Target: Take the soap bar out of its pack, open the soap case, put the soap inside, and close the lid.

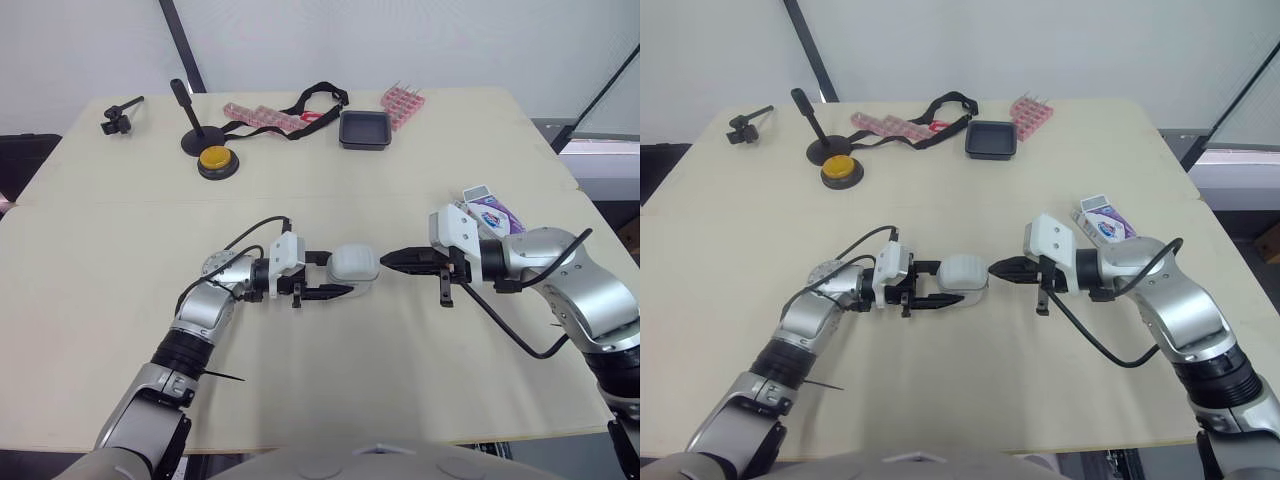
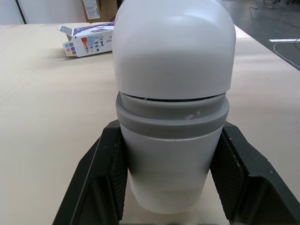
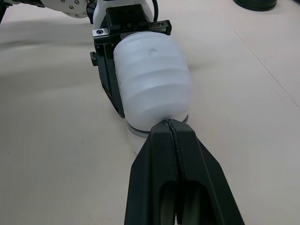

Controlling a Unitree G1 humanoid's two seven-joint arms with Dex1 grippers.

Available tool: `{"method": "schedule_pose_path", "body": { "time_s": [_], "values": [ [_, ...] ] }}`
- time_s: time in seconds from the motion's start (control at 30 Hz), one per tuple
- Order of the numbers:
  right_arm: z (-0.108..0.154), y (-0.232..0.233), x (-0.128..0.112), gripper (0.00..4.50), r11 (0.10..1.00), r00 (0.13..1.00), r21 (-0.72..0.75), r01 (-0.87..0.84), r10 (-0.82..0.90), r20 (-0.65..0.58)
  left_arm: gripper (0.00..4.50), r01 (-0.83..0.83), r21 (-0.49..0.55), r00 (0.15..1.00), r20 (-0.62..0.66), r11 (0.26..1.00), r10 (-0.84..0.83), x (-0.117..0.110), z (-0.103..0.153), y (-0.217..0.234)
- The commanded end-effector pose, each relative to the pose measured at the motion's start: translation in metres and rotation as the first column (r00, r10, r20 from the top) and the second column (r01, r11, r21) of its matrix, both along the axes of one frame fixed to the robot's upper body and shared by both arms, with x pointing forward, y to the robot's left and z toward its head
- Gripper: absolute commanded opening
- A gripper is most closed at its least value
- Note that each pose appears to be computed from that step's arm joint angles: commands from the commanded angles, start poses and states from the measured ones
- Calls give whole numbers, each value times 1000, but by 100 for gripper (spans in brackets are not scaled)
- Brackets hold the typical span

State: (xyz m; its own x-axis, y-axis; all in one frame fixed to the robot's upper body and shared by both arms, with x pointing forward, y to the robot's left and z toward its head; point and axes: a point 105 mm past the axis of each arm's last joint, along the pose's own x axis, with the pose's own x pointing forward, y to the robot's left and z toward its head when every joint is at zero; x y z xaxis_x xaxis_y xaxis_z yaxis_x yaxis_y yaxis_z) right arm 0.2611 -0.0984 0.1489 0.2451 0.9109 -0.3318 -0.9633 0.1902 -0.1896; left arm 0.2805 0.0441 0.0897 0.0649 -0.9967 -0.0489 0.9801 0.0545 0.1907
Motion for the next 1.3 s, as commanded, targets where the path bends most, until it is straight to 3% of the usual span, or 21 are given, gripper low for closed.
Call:
{"method": "schedule_pose_path", "body": {
  "time_s": [0.03, 0.6, 0.8, 0.97, 1.3],
  "values": [
    [13, 6, -4, 1, 999, 999, 15, -35, 34, 42, 195, 7, 12, 1000, 15, 1000, -7, -1, 2, 0],
    [9, -11, 5, 1, 999, 998, -10, 36, -36, 53, 195, 6, 19, 1000, 13, 1000, -6, -1, 0, 1],
    [34, -20, 16, 1, 997, 991, 44, 65, -70, 116, 195, 9, 19, 1000, 13, 1000, -9, -1, 0, 1],
    [66, 5, 12, 1, 987, 986, 158, 5, -31, 161, 195, 8, 17, 1000, 11, 1000, -9, -1, 0, 1],
    [60, 47, -8, 1, 988, 987, 140, -70, 48, 152, 195, 1, 18, 1000, 9, 1000, -1, -1, 0, 2]
  ]
}}
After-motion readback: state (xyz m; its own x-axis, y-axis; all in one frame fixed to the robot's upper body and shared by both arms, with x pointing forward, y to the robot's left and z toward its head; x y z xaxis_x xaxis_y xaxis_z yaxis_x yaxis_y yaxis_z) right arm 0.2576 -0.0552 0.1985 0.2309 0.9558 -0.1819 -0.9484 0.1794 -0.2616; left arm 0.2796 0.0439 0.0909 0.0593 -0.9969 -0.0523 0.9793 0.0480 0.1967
